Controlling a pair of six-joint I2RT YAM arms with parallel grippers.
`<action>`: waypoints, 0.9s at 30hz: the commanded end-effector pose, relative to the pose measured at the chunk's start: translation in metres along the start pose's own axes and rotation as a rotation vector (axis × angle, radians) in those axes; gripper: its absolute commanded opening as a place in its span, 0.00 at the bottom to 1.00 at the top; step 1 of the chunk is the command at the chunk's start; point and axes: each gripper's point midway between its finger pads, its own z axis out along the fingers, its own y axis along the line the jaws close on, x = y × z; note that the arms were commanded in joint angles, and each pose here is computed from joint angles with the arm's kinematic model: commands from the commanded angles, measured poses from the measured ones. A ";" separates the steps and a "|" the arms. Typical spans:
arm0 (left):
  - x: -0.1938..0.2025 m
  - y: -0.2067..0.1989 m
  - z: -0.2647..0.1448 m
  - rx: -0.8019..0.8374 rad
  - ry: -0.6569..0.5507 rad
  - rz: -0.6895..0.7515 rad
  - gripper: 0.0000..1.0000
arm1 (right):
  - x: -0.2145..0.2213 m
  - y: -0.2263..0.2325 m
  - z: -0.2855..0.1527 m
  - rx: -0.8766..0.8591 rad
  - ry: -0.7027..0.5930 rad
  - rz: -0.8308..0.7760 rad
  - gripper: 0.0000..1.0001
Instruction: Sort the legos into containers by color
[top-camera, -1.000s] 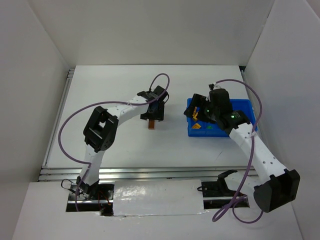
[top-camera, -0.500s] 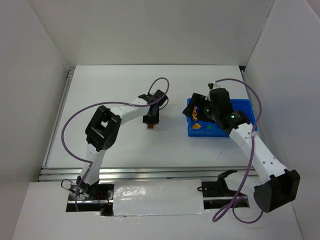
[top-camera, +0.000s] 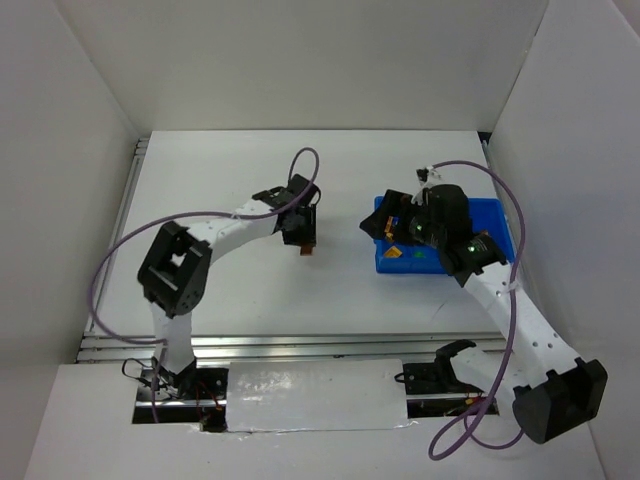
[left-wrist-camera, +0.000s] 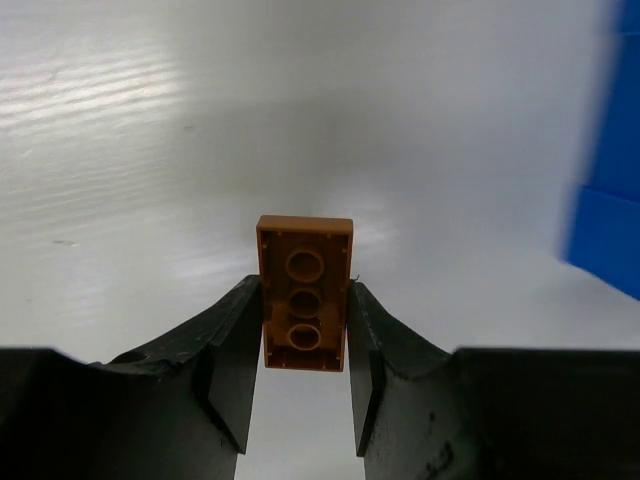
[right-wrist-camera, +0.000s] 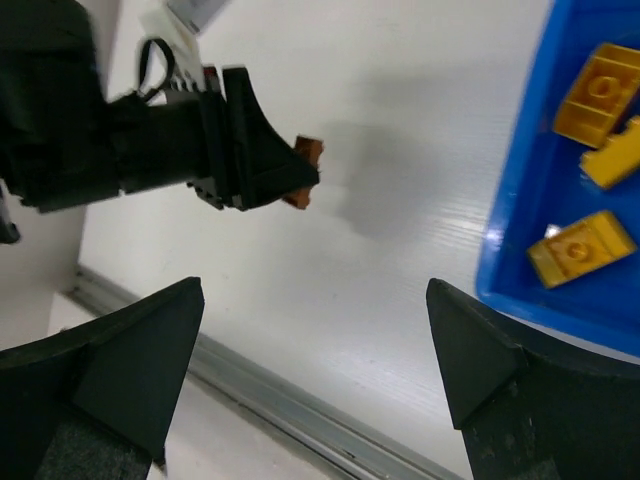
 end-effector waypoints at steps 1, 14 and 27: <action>-0.053 -0.082 -0.104 0.492 -0.252 0.051 0.00 | -0.008 0.046 -0.019 -0.260 -0.070 -0.080 1.00; 0.017 -0.147 -0.293 1.587 -0.397 0.497 0.00 | -0.009 0.108 -0.071 -0.652 -0.133 -0.195 1.00; 0.028 -0.141 -0.315 1.754 -0.362 0.539 0.00 | -0.006 0.119 -0.081 -0.744 -0.137 -0.210 0.97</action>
